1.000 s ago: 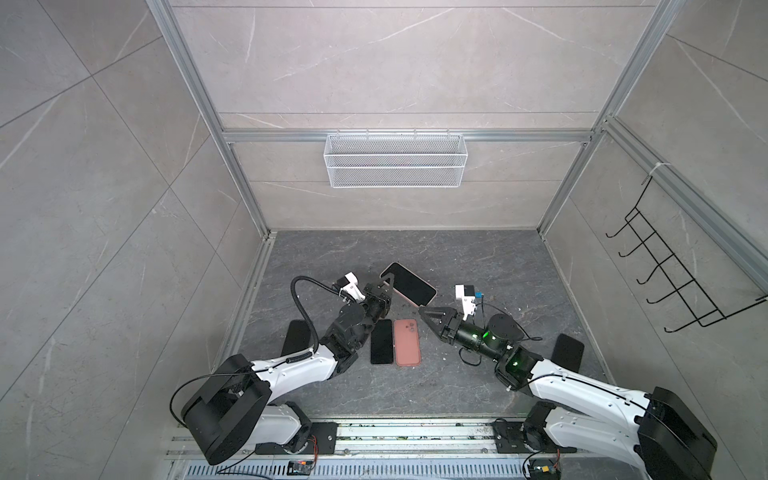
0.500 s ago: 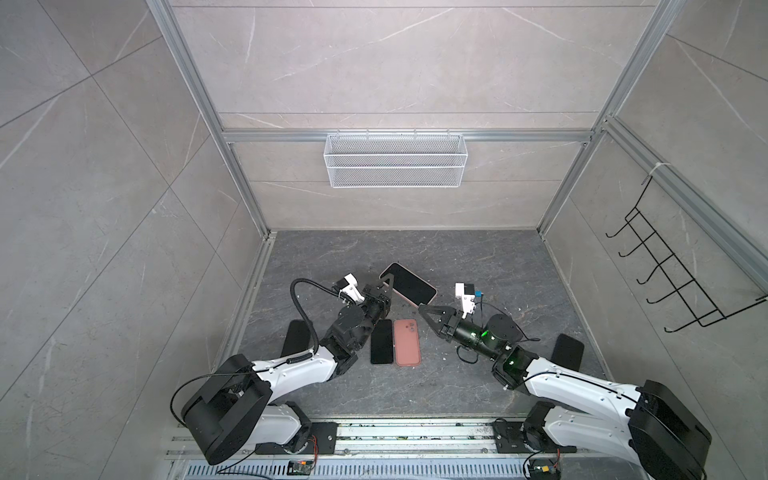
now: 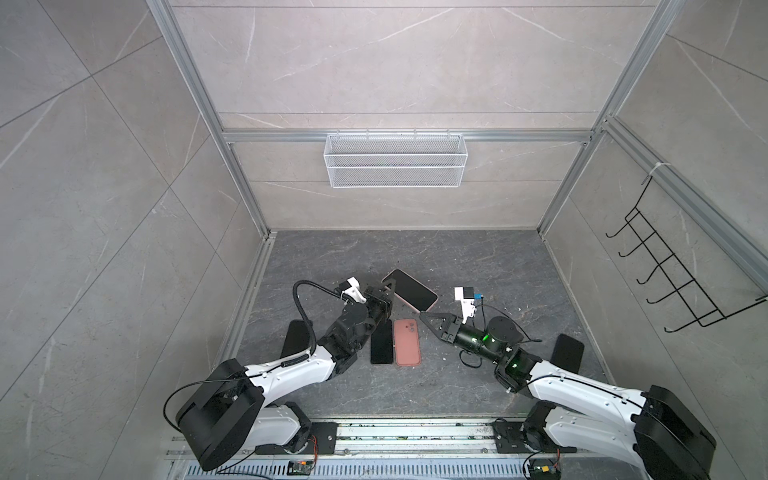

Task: Take the phone out of the phone case

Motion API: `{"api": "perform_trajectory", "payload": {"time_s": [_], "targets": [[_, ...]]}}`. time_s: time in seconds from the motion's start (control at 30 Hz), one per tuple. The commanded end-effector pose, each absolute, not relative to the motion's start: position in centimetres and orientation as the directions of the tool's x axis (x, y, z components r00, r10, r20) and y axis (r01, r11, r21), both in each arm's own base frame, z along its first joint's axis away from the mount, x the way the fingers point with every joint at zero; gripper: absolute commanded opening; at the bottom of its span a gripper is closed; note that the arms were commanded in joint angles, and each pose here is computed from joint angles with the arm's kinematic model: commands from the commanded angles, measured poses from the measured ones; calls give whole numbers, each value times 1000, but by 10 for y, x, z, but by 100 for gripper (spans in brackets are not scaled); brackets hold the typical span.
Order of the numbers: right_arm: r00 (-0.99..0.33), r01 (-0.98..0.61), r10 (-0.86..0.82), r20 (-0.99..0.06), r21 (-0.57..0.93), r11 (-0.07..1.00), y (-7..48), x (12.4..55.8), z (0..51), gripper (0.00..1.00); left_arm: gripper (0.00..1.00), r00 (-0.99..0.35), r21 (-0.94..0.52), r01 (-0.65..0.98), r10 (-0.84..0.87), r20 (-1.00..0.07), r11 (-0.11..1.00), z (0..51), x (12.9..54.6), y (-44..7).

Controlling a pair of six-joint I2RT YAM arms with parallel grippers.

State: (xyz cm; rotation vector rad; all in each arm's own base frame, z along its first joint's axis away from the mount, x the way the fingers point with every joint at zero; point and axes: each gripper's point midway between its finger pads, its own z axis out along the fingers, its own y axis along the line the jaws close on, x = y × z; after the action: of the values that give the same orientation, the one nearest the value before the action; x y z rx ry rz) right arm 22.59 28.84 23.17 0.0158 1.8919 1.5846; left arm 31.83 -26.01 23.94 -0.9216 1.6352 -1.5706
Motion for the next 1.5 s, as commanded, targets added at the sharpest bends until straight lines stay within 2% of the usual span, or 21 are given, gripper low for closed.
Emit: {"api": "perform_trajectory", "payload": {"time_s": [0.0,0.23,0.33,0.37,0.5,0.7,0.87,1.1,1.33,1.47], "targets": [[-768,-505,183,-614,756,416,300,206,205,1,0,-527,-998,20,-849,41,-60,289,320,-262],[-686,-514,99,-721,576,636,282,225,193,0,0,-556,-999,20,-831,30,-49,297,319,-269],[-655,-524,100,-749,545,654,275,226,203,2,0,-558,-998,19,-828,42,-63,296,320,-267],[-650,-520,103,-753,540,662,271,225,204,8,0,-559,-997,24,-828,44,-69,296,319,-266],[-649,-495,137,-749,552,671,249,212,204,41,0,-560,-996,47,-828,33,-71,299,319,-257],[-641,-453,272,-718,639,621,226,199,231,71,0,-602,-992,98,-799,5,-80,306,318,-260],[-639,-496,331,-694,701,512,231,189,273,74,0,-611,-991,109,-791,-3,-80,301,316,-259],[-728,-498,350,-589,806,320,275,196,284,72,0,-612,-985,147,-790,-24,-85,310,314,-259],[-764,-458,388,-516,856,237,299,214,282,66,0,-608,-985,148,-793,-23,-85,305,311,-257],[-768,-439,410,-493,870,223,302,222,279,56,0,-609,-985,150,-793,-23,-86,304,310,-257]]}}
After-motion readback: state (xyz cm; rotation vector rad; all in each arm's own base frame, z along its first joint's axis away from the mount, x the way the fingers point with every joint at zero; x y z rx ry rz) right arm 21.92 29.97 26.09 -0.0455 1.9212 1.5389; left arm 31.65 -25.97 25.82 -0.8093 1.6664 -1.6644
